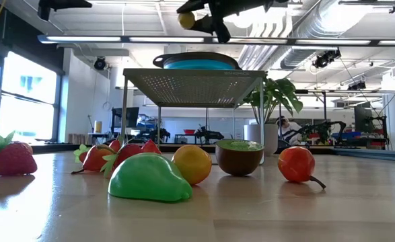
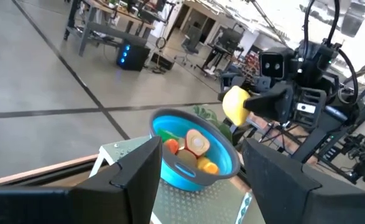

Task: Pick & Place Fruit
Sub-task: Put the yellow lemon in the blue bowl on the shelf

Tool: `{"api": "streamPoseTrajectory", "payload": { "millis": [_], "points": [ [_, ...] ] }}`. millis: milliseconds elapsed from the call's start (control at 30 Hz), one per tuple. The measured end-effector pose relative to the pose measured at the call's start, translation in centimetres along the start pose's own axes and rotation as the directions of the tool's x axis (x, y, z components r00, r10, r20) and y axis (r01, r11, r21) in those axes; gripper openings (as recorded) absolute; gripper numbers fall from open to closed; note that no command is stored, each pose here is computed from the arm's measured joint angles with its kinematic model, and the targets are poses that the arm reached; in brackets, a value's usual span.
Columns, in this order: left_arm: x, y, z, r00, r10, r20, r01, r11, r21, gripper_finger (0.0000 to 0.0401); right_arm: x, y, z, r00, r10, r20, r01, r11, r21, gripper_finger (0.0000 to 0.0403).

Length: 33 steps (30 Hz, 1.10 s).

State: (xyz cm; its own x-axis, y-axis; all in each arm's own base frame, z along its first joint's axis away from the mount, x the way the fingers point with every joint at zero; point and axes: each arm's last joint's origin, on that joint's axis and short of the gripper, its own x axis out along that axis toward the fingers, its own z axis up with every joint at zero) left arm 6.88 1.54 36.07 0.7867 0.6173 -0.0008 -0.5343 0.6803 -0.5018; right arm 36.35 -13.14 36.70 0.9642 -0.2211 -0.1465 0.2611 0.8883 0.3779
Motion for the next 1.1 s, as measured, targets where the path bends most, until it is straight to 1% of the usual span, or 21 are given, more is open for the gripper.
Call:
{"api": "streamPoseTrajectory", "payload": {
  "millis": [133,233,467,533,600,733,833,967,1100],
  "points": [
    [0.0,0.0,0.0,1.0,0.0,-0.001,0.0,1.0,0.027,0.0216,0.0,0.3,-0.5,0.999,-0.003,-0.036,0.002,1.0,-0.009,0.0205],
    [0.0,0.0,0.0,1.0,0.001,-0.002,-0.001,1.0,0.028,0.0216,0.1,0.7,-1.1,0.997,-0.007,-0.081,0.005,1.0,-0.019,0.0205],
    [0.0,0.0,-0.1,1.0,0.003,-0.004,-0.002,0.999,0.036,0.0216,0.0,1.2,-2.9,0.971,-0.12,-0.207,0.1,0.989,-0.105,0.0205],
    [0.0,0.0,-0.1,1.0,0.004,-0.006,-0.004,0.999,0.039,0.0216,-0.1,1.1,-3.4,0.957,-0.176,-0.232,0.146,0.979,-0.14,0.0205],
    [0.0,0.0,-0.1,1.0,0.004,-0.006,-0.004,0.999,0.039,0.0216,-0.2,0.9,-3.6,0.944,-0.224,-0.241,0.186,0.968,-0.17,0.0205],
    [0.0,0.0,-0.1,1.0,0.004,-0.006,-0.004,0.999,0.039,0.0216,-0.3,0.7,-3.6,0.934,-0.266,-0.241,0.221,0.955,-0.196,0.0205],
    [0.0,0.0,-0.1,1.0,0.005,-0.007,-0.005,0.999,0.039,0.0216,-0.4,0.5,-3.9,0.914,-0.324,-0.246,0.262,0.932,-0.252,0.0205],
    [0.0,0.0,-0.1,1.0,0.006,-0.008,-0.005,0.999,0.041,0.0216,-0.5,0.5,-4.1,0.904,-0.334,-0.266,0.258,0.924,-0.282,0.0207],
    [0.0,0.0,-0.1,1.0,0.006,-0.008,-0.006,0.999,0.04,0.0216,-0.5,0.5,-4.2,0.903,-0.333,-0.272,0.255,0.924,-0.284,0.0229]
  ]
}}
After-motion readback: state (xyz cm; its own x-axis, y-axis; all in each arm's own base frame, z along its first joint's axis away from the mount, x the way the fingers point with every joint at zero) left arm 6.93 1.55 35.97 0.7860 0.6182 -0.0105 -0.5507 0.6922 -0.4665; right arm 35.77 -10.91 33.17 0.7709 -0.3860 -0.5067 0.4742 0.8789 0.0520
